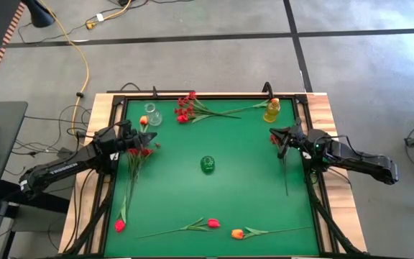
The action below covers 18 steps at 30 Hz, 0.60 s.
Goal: Sort flowers into vase by color
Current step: Put the top red flowers into the yellow vase
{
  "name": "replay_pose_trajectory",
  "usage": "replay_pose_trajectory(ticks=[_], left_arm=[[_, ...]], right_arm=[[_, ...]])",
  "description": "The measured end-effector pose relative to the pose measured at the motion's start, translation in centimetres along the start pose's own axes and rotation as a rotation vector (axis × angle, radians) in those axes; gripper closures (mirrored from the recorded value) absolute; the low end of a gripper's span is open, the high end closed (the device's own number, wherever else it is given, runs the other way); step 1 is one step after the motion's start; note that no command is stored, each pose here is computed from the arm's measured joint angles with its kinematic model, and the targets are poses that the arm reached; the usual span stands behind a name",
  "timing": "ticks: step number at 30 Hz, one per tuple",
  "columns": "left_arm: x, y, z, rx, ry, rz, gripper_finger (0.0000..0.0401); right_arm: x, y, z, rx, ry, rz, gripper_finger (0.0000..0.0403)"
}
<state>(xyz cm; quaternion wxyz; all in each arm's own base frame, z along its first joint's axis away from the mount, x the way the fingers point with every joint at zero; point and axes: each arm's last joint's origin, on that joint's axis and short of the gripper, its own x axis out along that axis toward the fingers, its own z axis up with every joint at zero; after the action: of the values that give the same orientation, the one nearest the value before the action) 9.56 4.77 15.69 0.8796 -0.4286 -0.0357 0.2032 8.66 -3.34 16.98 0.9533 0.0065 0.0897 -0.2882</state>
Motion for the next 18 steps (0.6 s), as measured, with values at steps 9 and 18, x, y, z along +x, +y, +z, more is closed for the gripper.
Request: replay_pose_trajectory(ticks=[9, 18], left_arm=[[-0.2, -1.2, 0.9, -0.008, -0.031, -0.071, 0.0401], [-1.5, -6.5, 5.2, 0.373, -0.143, -0.131, 0.04]], right_arm=[[-0.1, 0.1, 1.7, 0.049, -0.168, 0.055, 0.0355], [0.1, 0.4, 4.7, 0.058, -0.205, 0.08, 0.0352]])
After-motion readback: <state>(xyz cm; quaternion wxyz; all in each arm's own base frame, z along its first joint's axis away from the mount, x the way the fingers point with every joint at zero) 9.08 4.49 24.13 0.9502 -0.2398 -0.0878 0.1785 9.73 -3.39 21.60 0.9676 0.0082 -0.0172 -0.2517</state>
